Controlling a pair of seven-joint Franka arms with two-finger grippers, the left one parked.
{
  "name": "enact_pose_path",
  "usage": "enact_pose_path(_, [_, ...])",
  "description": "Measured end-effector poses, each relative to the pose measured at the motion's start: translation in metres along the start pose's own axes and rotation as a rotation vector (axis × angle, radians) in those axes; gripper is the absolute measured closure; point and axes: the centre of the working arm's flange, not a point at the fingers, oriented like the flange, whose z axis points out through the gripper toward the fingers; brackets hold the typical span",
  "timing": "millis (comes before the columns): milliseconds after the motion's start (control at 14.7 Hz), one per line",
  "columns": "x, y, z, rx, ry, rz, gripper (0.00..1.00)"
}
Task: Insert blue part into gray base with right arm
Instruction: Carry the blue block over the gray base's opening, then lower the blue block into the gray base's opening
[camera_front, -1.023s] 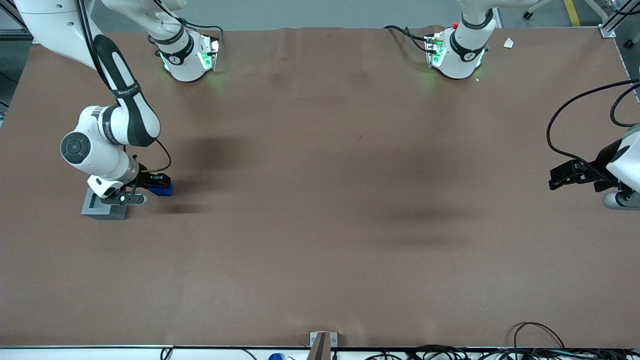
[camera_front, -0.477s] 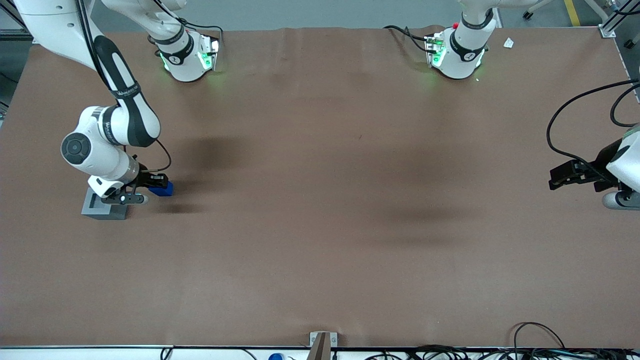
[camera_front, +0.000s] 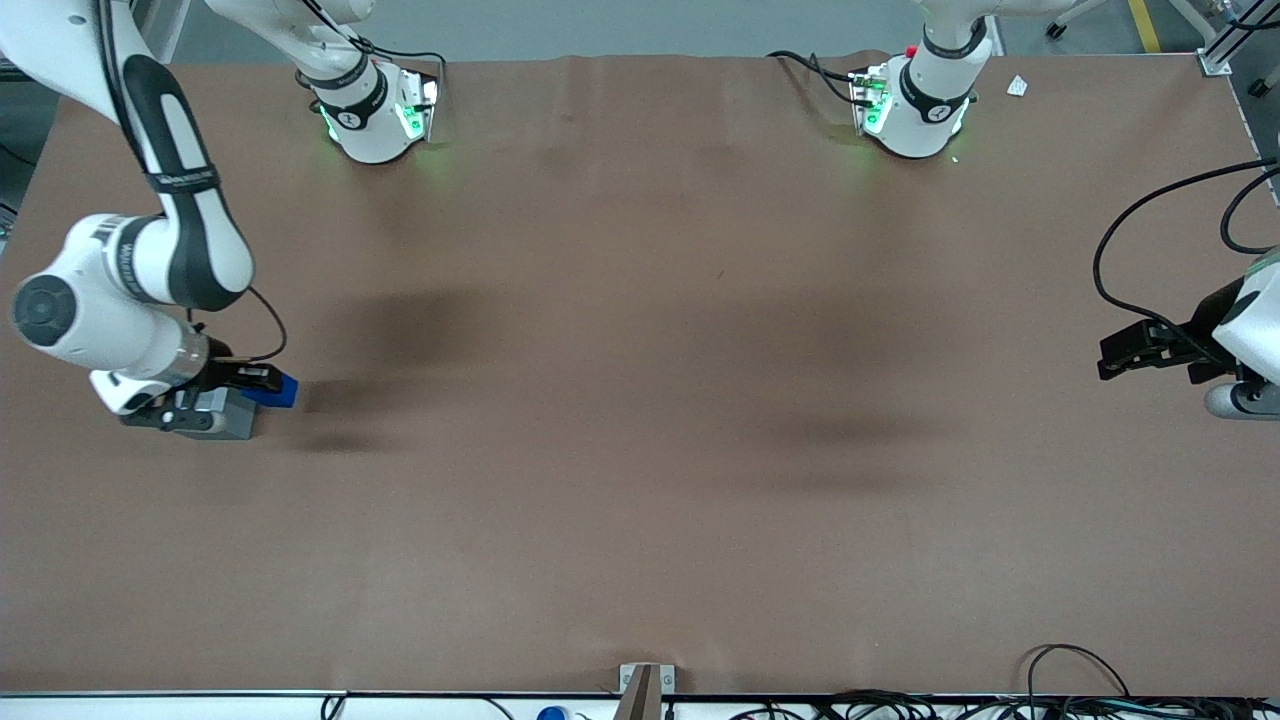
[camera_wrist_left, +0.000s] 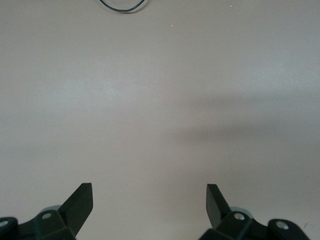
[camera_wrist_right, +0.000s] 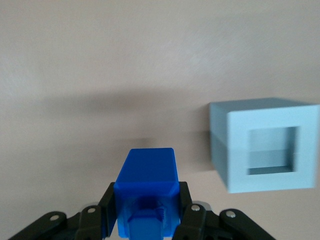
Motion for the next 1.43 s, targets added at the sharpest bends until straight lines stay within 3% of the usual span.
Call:
enact_pose_path(409, [0.009, 0.080, -0.034, -0.002, 0.053, -0.055, 0.49])
enact_pose_path(750, [0.000, 0.103, -0.024, 0.013, -0.003, -0.070, 0.49])
enact_pose_path(1432, [0.007, 0.105, -0.002, 0.011, -0.010, -0.073, 0.49])
